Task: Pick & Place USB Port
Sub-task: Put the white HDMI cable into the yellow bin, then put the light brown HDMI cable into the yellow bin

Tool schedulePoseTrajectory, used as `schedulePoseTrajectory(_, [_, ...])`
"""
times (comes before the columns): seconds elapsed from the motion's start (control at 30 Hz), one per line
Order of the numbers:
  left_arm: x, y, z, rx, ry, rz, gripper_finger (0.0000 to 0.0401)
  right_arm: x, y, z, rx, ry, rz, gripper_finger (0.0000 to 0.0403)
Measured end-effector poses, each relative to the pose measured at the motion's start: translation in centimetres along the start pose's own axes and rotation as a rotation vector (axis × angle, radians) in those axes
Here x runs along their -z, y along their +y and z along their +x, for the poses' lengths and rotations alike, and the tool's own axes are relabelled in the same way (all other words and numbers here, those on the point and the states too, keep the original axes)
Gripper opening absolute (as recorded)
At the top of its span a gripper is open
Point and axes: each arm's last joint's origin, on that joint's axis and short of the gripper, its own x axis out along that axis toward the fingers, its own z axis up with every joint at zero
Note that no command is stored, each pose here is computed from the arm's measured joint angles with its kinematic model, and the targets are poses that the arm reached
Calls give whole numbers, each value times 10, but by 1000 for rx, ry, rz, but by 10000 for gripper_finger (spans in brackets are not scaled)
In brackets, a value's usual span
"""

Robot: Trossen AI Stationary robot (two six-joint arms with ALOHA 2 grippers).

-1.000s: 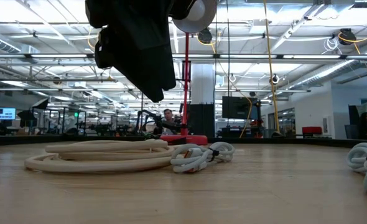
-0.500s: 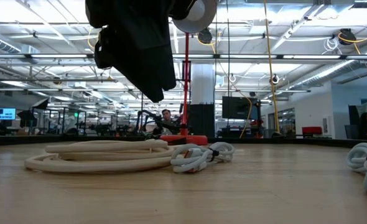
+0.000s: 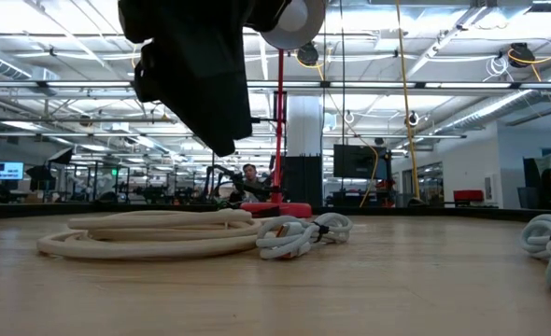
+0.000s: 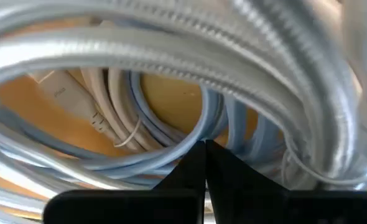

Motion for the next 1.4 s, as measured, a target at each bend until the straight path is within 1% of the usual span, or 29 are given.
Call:
schedulePoseTrajectory(0.3, [2, 2, 0, -21, 17, 3, 145, 2, 2, -2, 1, 1, -9, 0])
schedulePoseTrajectory(0.4, [3, 3, 0, -32, 25, 5, 145, 7, 9, -13, -7, -41, -7, 0])
schedulePoseTrajectory(0.5, [3, 4, 0, -44, 20, 7, 145, 14, 15, -33, -8, -89, -20, 0])
schedulePoseTrajectory(0.63, [2, 4, 0, -48, 14, 8, 145, 19, 23, -53, -20, -115, -48, 0])
schedulePoseTrajectory(0.77, [1, 5, 0, -63, -7, 5, 145, 25, 35, -72, -123, -157, -98, 0])
schedulePoseTrajectory(0.83, [0, 4, 0, -67, -35, 2, 145, 25, 42, -81, -178, -209, -123, 0])
schedulePoseTrajectory(0.93, [-6, 5, -14, -57, -84, 0, 145, 22, 53, -98, -290, -318, -176, 0])
schedulePoseTrajectory(1.03, [-17, 10, -41, -25, -133, 46, 145, 17, 66, -116, -450, -423, -243, 1])
schedulePoseTrajectory(1.13, [-26, 21, -80, 10, -192, 105, 145, 11, 76, -139, -639, -558, -337, 10])
schedulePoseTrajectory(1.2, [-28, 29, -111, 30, -228, 143, 145, 7, 81, -157, -749, -674, -407, 21])
schedulePoseTrajectory(1.27, [-25, 33, -134, 57, -248, 193, 145, 4, 84, -176, -837, -769, -464, 35])
schedulePoseTrajectory(1.33, [-16, 35, -143, 41, -213, 271, 145, -1, 84, -192, -892, -856, -514, 52])
schedulePoseTrajectory(1.4, [-3, 35, -142, 13, -123, 355, 145, -4, 83, -207, -933, -926, -567, 72])
